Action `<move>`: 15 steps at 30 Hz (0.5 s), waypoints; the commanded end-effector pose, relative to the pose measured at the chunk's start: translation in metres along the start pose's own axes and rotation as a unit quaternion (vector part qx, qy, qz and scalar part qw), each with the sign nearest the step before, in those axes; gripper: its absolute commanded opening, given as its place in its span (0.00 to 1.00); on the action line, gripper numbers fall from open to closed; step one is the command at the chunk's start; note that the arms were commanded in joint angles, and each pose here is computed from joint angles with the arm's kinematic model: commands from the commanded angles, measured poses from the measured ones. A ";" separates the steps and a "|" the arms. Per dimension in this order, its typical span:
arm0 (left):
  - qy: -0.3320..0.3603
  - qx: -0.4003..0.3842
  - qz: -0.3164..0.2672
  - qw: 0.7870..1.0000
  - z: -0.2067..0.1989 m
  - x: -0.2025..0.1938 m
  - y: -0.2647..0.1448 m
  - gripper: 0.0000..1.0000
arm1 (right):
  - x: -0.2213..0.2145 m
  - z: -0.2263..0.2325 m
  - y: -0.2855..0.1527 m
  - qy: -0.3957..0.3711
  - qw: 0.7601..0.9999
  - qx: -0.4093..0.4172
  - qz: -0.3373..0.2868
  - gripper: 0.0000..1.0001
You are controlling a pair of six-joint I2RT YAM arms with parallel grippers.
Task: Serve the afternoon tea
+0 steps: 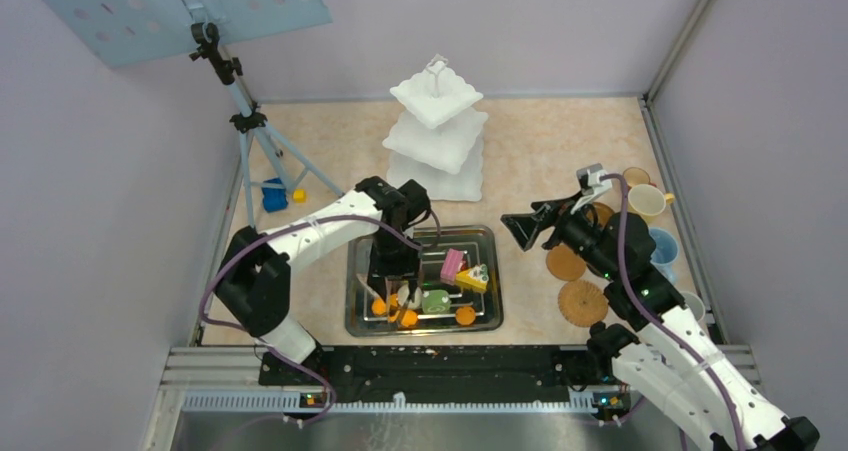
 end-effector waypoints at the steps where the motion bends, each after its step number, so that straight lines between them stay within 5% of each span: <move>1: -0.005 -0.010 -0.012 1.000 -0.005 0.006 -0.001 0.60 | 0.003 0.001 -0.002 -0.011 1.000 0.001 -0.013 0.90; 15: 0.014 0.033 -0.077 0.996 0.005 0.010 -0.008 0.33 | 0.005 0.003 -0.004 -0.008 1.000 0.005 -0.016 0.90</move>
Point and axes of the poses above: each gripper's point midway between its finger pads, its own y axis out along the fingers, its own z axis along the line the jaws close on, x = y × z, the point moved 10 cm from there along -y, back along the fingers, and after that the axes turned 1 degree about -y, right-handed, at the moved point
